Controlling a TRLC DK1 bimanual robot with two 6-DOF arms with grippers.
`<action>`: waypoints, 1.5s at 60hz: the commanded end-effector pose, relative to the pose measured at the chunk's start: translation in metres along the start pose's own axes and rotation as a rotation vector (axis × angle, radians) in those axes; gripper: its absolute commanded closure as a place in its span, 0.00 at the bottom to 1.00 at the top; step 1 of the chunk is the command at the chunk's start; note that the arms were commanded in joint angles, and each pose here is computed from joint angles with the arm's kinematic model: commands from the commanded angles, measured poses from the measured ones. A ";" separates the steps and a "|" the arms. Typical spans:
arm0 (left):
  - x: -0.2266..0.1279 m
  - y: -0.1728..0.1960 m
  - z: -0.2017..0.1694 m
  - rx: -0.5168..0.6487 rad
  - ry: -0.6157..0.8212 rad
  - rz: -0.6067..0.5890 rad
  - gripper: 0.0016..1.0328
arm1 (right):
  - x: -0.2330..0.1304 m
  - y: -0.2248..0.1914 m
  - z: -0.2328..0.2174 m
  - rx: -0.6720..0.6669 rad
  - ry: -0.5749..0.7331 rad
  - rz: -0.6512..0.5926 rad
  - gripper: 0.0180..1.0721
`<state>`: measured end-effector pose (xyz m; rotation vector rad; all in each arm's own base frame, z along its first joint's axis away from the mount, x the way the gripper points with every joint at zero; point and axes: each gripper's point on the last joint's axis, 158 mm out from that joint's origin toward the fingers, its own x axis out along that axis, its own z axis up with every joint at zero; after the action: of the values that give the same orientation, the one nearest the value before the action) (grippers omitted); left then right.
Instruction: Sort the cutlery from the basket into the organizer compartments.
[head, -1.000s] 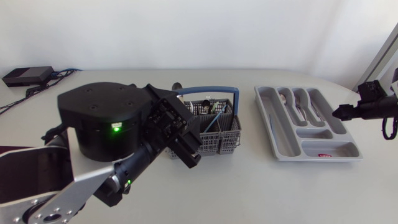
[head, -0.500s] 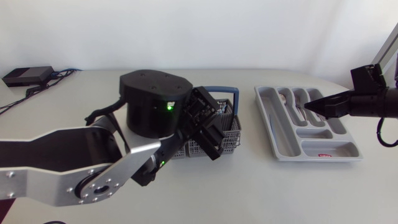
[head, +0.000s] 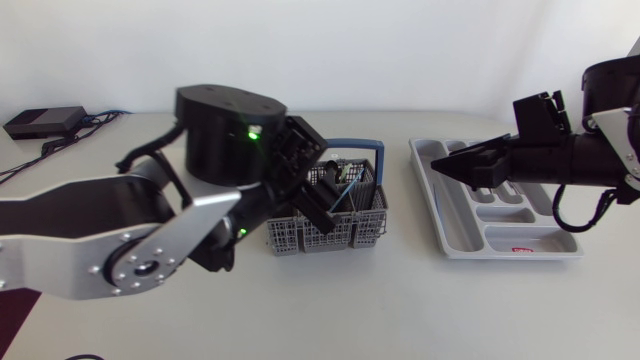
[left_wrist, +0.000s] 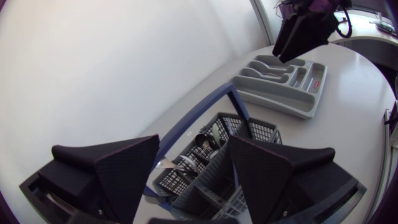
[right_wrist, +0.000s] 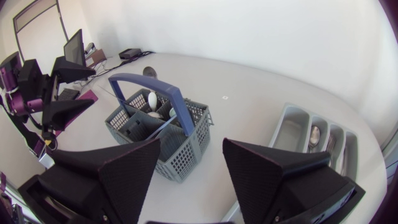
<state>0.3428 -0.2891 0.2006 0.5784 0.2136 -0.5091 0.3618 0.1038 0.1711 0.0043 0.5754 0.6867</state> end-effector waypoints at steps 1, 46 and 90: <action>-0.015 0.019 -0.011 -0.026 0.006 0.019 0.34 | 0.021 -0.009 -0.009 0.064 0.040 0.002 0.31; -0.002 -0.015 -0.156 0.189 0.124 -0.057 0.97 | 0.136 -0.021 0.026 0.237 0.127 0.168 0.95; 0.003 0.076 -0.148 0.031 0.003 0.068 0.91 | 0.071 0.035 0.008 0.027 0.167 0.159 0.83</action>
<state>0.3819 -0.1590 0.0851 0.6328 0.2622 -0.4617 0.4059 0.1702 0.1375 0.0938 0.7924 0.8202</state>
